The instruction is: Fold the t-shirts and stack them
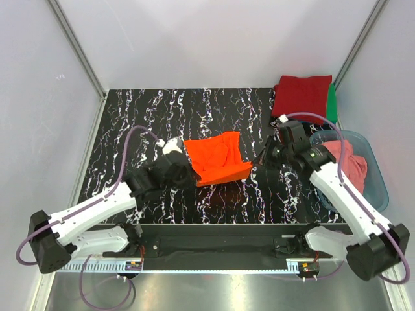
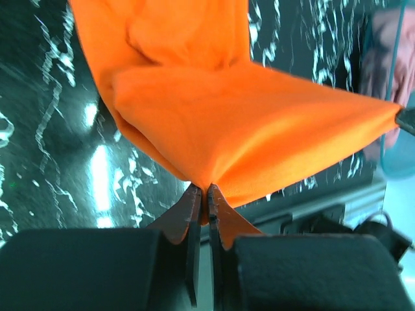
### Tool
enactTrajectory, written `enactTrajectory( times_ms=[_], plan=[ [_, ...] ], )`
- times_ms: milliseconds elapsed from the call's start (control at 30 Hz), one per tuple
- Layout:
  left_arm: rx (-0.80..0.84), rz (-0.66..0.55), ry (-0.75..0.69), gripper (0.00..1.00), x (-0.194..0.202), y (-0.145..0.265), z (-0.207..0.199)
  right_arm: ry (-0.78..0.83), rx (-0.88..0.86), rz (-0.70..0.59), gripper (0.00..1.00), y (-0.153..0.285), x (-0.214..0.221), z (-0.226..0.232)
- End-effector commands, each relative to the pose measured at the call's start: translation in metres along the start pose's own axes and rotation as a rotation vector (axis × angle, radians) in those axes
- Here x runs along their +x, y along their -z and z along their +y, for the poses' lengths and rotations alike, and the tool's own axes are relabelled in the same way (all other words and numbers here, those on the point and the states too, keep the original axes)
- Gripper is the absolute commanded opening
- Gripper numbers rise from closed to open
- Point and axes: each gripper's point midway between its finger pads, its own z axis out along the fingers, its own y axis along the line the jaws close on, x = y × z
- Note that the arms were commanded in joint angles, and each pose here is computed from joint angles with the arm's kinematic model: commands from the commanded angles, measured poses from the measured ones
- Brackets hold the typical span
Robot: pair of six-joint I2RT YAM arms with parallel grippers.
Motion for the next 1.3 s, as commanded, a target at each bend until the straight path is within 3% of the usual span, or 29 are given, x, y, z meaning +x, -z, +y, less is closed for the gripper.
enactTrajectory(
  times_ms=[0, 733, 833, 967, 1000, 1033, 1067, 1100, 1167, 1267],
  plan=[
    [-0.045, -0.02, -0.025, 0.09, -0.024, 0.001, 0.009, 0.073, 0.049, -0.115, 0.0, 0.0, -0.047, 0.007],
    [-0.123, 0.033, 0.022, 0.08, -0.146, -0.085, 0.053, 0.04, 0.099, -0.075, 0.0, -0.12, -0.165, 0.012],
    [-0.161, 0.043, 0.044, 0.09, -0.159, -0.103, 0.068, 0.037, 0.109, -0.052, 0.0, -0.145, -0.173, 0.006],
    [-0.223, 0.113, 0.054, 0.15, -0.172, -0.157, 0.098, 0.019, 0.115, -0.057, 0.0, -0.176, -0.192, 0.002],
    [-0.22, 0.15, 0.07, 0.15, -0.17, -0.168, 0.103, 0.018, 0.114, -0.057, 0.03, -0.183, -0.196, 0.002],
    [-0.23, 0.168, 0.096, 0.16, -0.173, -0.177, 0.115, 0.016, 0.113, -0.013, 0.13, -0.206, -0.19, -0.008],
    [-0.249, 0.189, 0.117, 0.25, -0.172, -0.196, 0.126, 0.043, 0.074, -0.035, 0.28, -0.211, -0.204, 0.004],
    [-0.274, 0.179, 0.125, 0.35, -0.175, -0.204, 0.133, 0.061, 0.067, -0.026, 0.69, -0.221, -0.207, 0.003],
    [-0.301, 0.172, 0.108, 0.57, -0.18, -0.225, 0.144, 0.058, 0.056, 0.014, 0.85, -0.247, -0.207, -0.004],
    [-0.315, 0.177, 0.116, 0.59, -0.182, -0.226, 0.153, 0.089, 0.082, 0.014, 0.9, -0.251, -0.202, -0.016]
  ],
)
